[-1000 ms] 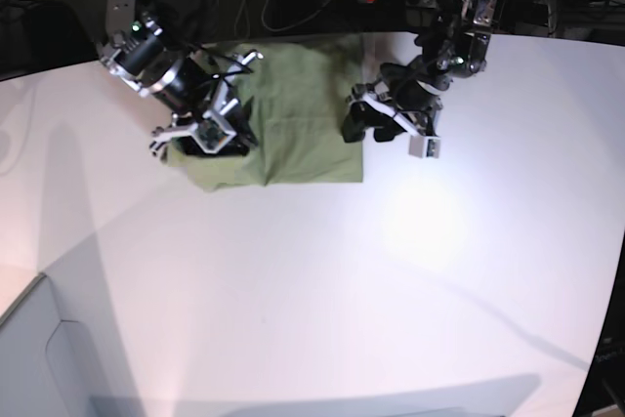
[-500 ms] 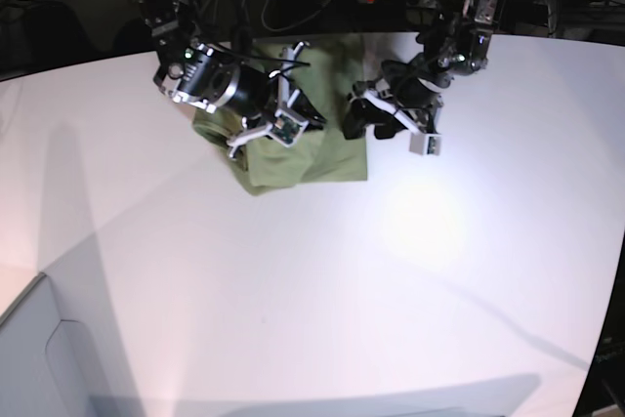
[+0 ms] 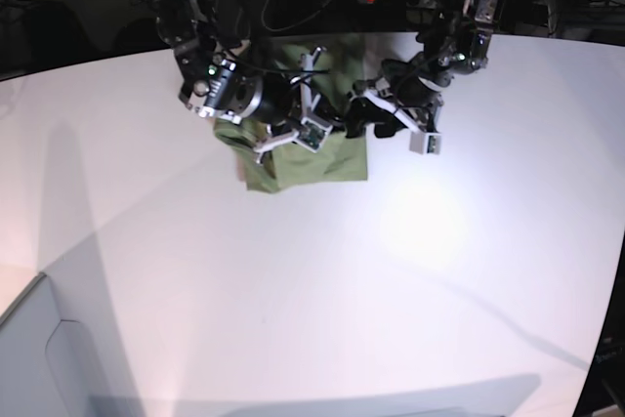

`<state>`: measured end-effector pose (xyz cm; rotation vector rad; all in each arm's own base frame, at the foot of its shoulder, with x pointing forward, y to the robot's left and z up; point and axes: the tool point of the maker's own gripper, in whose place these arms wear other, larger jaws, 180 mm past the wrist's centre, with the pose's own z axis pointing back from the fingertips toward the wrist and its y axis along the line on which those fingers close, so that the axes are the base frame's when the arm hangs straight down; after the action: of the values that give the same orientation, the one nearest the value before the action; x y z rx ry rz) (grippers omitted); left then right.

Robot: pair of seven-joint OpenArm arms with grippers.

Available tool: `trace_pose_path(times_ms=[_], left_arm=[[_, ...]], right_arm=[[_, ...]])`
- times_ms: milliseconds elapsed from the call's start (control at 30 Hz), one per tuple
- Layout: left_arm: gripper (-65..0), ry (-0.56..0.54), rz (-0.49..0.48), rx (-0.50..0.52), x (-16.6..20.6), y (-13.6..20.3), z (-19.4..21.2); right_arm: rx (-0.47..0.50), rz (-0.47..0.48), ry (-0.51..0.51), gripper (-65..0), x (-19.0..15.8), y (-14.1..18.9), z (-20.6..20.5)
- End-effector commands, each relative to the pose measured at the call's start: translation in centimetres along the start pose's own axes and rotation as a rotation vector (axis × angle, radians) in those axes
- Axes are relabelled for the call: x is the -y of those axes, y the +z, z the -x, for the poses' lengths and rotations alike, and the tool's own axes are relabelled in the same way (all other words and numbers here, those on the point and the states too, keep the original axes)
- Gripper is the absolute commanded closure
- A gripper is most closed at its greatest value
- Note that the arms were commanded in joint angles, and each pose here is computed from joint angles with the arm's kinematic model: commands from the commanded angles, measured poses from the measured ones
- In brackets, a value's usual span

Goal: Fold the T-shirt properly
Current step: 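Move both grippers onto the folded shirt bundle's edge, then fold the bundle over with the right gripper while the left withdraws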

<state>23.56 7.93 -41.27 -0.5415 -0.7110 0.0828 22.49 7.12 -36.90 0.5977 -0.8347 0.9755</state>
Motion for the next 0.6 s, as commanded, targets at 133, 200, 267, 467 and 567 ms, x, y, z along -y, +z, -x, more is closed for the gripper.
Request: trace_pose_path(times_ms=[133, 200, 267, 467, 567], left_arm=[[-36.7, -0.052, 0.002, 0.024, 0.2, 1.2, -1.6], [-36.7, -0.058, -0.001, 0.035, 0.2, 1.5, -2.0], [-36.7, -0.044, -0.031, 0.055, -0.8, 2.2, -2.4], [-36.7, -0.019, -0.096, 0.113, -3.0, 4.6, -3.6], [-36.7, -0.008, -0.150, 0.141, -4.6, 6.5, -4.0]], right_arm=[[0.060, -0.020, 0.024, -15.1, 0.0, 0.0, -1.8], [0.061, -0.024, 0.022, -24.9, -0.2, 0.1, -1.7], [0.076, -0.017, 0.035, -34.3, -0.2, 0.5, -2.3], [0.136, 0.023, 0.103, -43.8, -0.9, 3.3, -4.4], [0.158, 0.076, 0.126, -43.8, -0.1, 5.2, -5.1]])
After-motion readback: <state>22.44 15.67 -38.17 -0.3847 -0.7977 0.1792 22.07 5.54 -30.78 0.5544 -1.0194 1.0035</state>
